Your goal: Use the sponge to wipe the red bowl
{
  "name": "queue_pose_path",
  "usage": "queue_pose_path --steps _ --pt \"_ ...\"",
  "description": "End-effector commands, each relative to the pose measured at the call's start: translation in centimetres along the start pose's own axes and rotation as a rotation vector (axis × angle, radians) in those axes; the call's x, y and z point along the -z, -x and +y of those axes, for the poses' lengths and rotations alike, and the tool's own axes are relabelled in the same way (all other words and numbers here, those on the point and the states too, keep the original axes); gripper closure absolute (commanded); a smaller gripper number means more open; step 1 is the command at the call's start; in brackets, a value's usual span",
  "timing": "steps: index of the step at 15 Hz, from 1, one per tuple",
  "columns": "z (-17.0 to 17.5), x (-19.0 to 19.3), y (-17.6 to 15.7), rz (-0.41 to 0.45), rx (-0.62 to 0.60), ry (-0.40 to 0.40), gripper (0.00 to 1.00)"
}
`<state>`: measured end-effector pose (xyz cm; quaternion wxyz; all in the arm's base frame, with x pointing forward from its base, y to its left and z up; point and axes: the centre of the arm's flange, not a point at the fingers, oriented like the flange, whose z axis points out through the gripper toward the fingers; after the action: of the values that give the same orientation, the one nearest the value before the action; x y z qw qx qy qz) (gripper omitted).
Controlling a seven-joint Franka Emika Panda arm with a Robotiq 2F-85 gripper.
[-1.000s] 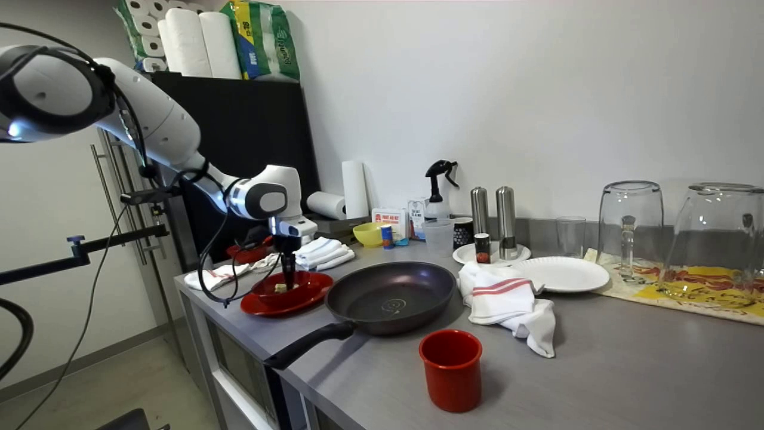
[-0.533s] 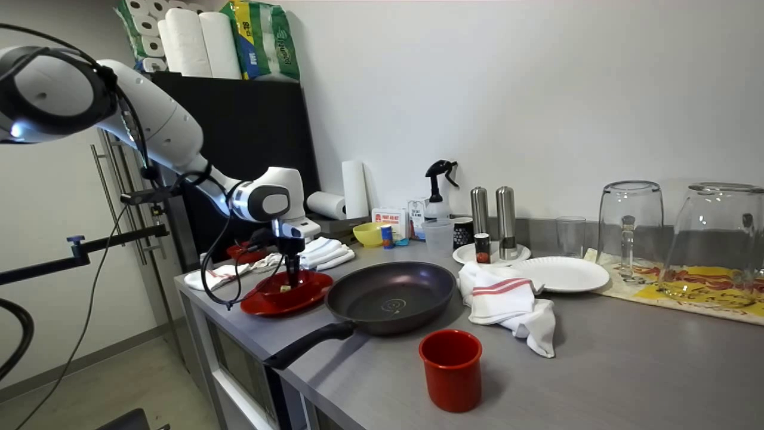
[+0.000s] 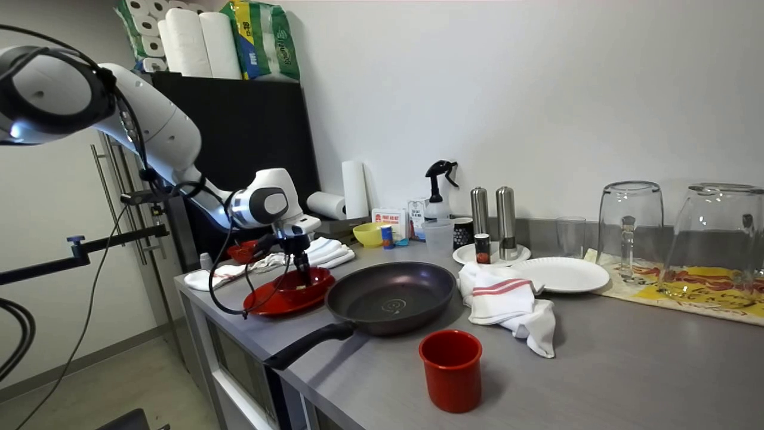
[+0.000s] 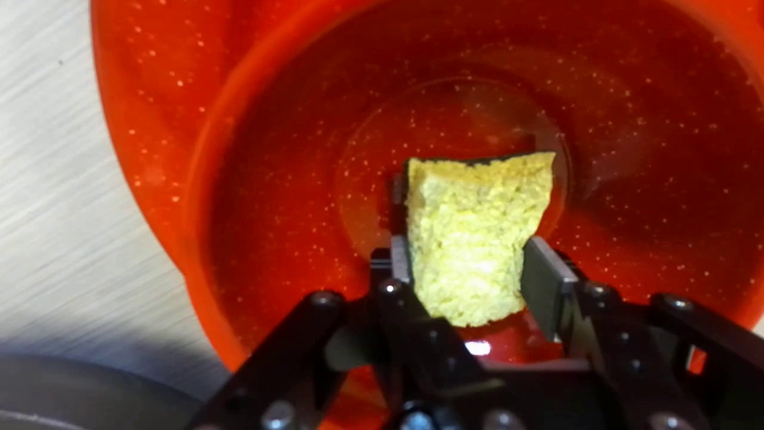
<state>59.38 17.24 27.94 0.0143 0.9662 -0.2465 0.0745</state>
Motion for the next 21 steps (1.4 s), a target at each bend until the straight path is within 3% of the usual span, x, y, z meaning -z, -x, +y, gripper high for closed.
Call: queue_pose_path --steps 1,3,8,21 --pt "0.2 -0.3 0.9 0.057 -0.011 0.015 0.77" --pt "0.2 -0.2 1.1 0.052 -0.009 0.018 0.77" --pt "-0.1 0.5 1.7 -0.082 -0.022 -0.002 0.77" --pt "-0.4 2.4 2.7 -0.286 -0.019 -0.002 0.77"
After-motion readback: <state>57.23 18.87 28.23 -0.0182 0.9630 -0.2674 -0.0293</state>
